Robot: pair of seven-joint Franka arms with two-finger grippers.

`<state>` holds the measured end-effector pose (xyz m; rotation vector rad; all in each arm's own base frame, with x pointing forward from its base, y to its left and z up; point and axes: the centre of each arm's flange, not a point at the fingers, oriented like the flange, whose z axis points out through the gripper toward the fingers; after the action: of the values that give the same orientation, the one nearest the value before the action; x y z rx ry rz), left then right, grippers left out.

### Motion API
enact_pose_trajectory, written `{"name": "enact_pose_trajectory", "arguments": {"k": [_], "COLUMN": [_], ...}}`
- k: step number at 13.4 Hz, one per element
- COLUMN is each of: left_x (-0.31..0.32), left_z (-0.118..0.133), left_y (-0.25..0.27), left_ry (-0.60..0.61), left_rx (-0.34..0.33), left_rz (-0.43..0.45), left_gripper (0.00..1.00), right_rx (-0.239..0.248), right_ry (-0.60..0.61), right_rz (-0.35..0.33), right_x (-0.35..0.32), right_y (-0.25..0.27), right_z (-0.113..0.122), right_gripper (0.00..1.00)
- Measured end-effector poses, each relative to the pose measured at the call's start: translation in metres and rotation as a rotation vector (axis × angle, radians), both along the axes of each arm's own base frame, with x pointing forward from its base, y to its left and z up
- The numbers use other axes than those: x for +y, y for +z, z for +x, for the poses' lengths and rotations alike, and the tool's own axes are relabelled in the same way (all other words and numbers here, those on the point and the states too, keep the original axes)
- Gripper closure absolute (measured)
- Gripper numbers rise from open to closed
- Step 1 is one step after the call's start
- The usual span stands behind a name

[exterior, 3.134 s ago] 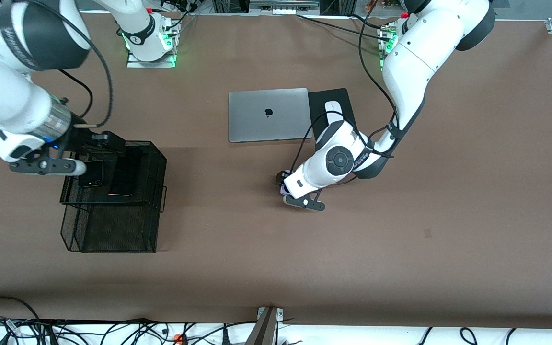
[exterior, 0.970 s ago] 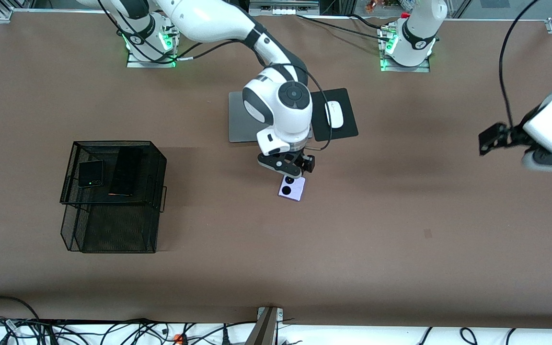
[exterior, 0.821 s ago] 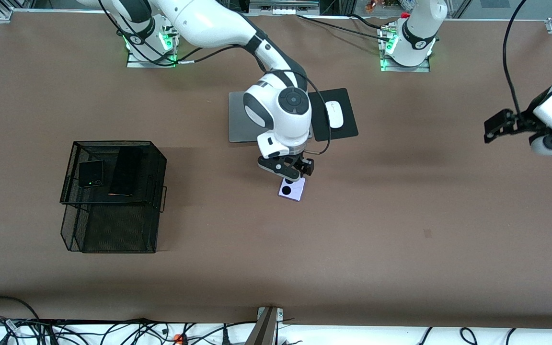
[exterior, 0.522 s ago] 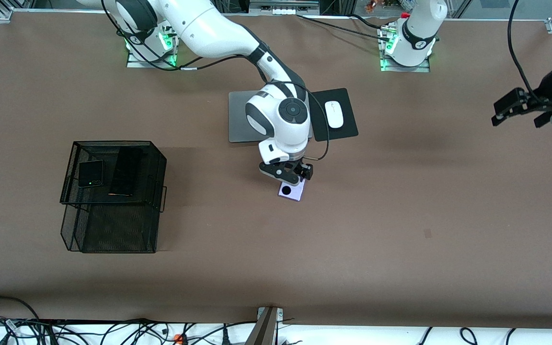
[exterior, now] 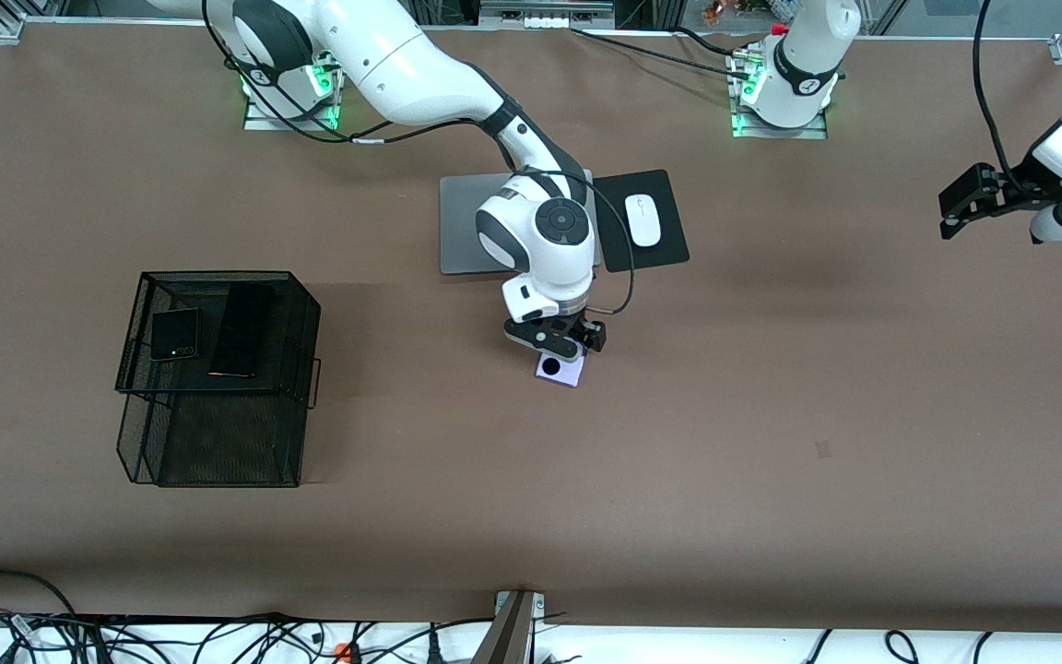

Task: Place phones with both arms
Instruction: 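Grasp the white phone with the right gripper while the left gripper retracts, then lift and carry the white phone over the mesh basket with the right gripper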

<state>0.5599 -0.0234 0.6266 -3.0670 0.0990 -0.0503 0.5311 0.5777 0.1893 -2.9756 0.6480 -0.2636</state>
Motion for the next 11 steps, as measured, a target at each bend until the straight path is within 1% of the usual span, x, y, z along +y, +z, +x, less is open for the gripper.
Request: {"name": "enact_pose_trajectory", "arguments": {"k": [3, 7, 10, 11], "left_x": [0.002, 0.001, -0.003, -0.004], "left_z": [0.012, 0.013, 0.017, 0.018], "left_y": [-0.006, -0.008, -0.013, -0.018], "left_ry": [0.005, 0.003, 0.0, -0.001], "left_rx": [0.015, 0.019, 0.005, -0.003], "left_rz": [0.0, 0.0, -0.032, -0.038], "left_gripper": [0.0, 0.0, 0.0, 0.0], "right_rx": [-0.001, -0.019, -0.023, -0.024], "right_ry": [0.003, 0.02, 0.023, 0.026], "right_rz": [-0.002, -0.015, -0.016, -0.022], "right_x": [-0.001, 0.0, 0.0, -0.001], "right_y": [-0.01, -0.016, -0.017, -0.019], "right_z": [0.0, -0.001, -0.001, -0.001], "right_gripper": [0.0, 0.0, 0.08, 0.08]}}
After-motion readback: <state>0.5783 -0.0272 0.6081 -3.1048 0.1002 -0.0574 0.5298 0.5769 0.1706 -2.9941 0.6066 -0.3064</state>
